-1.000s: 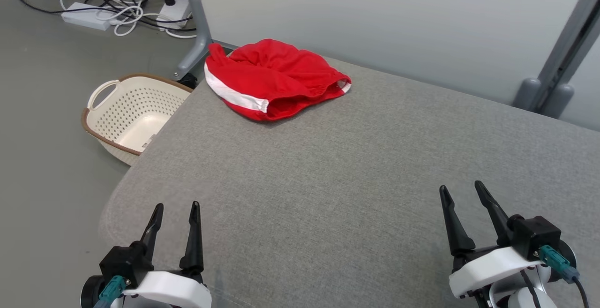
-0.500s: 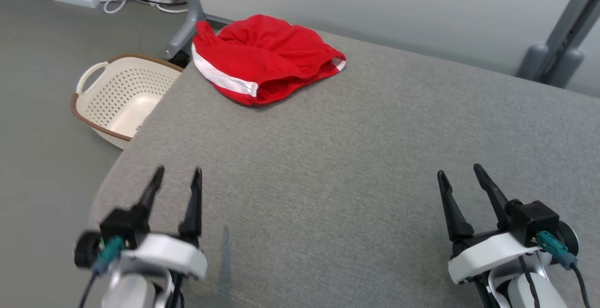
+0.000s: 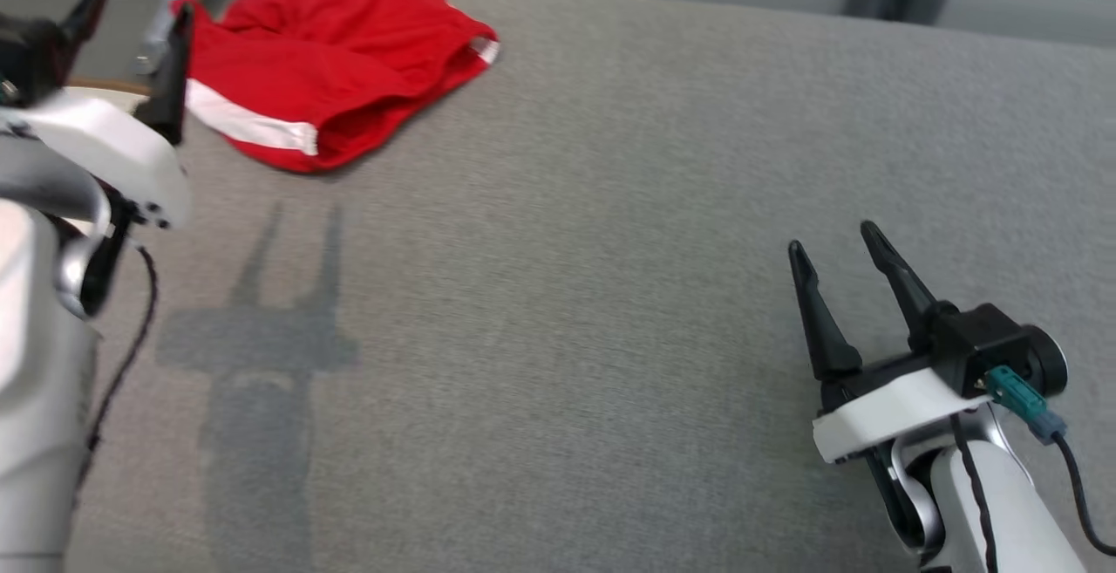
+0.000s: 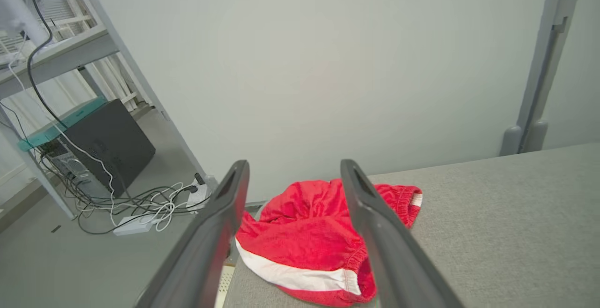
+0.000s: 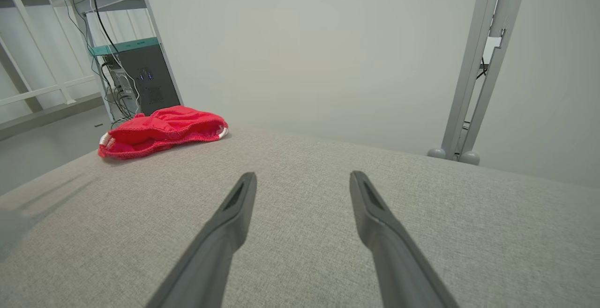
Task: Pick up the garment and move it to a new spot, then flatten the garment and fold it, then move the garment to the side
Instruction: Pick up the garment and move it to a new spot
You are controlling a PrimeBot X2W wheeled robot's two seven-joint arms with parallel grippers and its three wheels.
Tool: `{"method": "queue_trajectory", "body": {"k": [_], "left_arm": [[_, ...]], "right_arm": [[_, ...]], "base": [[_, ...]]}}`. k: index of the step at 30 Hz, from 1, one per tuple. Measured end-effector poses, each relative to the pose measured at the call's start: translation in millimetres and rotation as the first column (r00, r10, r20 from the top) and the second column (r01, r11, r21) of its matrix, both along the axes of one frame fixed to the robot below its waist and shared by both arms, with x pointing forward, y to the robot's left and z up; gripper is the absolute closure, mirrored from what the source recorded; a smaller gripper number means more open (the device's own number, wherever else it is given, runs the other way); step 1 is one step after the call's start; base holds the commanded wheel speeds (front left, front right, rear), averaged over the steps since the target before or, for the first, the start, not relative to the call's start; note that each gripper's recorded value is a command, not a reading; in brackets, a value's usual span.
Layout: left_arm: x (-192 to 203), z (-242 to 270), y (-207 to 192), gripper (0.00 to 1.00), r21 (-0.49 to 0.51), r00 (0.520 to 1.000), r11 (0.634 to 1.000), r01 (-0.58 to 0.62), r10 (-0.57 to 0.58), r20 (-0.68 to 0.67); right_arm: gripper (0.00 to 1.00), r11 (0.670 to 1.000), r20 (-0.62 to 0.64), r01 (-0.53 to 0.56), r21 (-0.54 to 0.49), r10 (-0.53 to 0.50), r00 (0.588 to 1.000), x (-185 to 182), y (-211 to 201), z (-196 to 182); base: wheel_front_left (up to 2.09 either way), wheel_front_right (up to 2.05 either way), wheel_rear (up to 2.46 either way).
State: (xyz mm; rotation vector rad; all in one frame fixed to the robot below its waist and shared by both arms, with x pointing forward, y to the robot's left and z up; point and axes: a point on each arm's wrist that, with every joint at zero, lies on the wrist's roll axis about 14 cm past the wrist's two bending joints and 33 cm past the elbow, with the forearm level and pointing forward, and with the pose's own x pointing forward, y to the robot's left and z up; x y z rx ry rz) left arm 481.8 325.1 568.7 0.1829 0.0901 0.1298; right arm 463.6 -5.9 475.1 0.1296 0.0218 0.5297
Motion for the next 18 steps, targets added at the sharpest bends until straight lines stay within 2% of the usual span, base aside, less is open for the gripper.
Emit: {"method": "queue_trajectory", "body": {"k": [4, 9, 18], "left_arm": [[30, -32, 3, 0.0, 0.02, 0.98, 0.999, 0.028, -0.023, -0.196], [49, -94, -18, 0.0, -0.051, 0.899, 0.995, 0.09, -0.103, -0.426], [54, -168, -19, 0.0, -0.091, 0.775, 0.992, 0.089, -0.126, -0.619]], "right_arm": [[0.0, 0.999, -0.006, 0.052, -0.013, -0.052, 0.999, 9, -21, -8], [0.0, 0.992, -0.035, 0.116, -0.042, -0.118, 0.992, 17, -47, -26], [0.0, 0.98, -0.088, 0.186, -0.076, -0.193, 0.977, 23, -77, -55]], "base": [[0.0, 0.0, 0.0], [0.0, 0.0, 0.0], [0.0, 0.0, 0.0]]}}
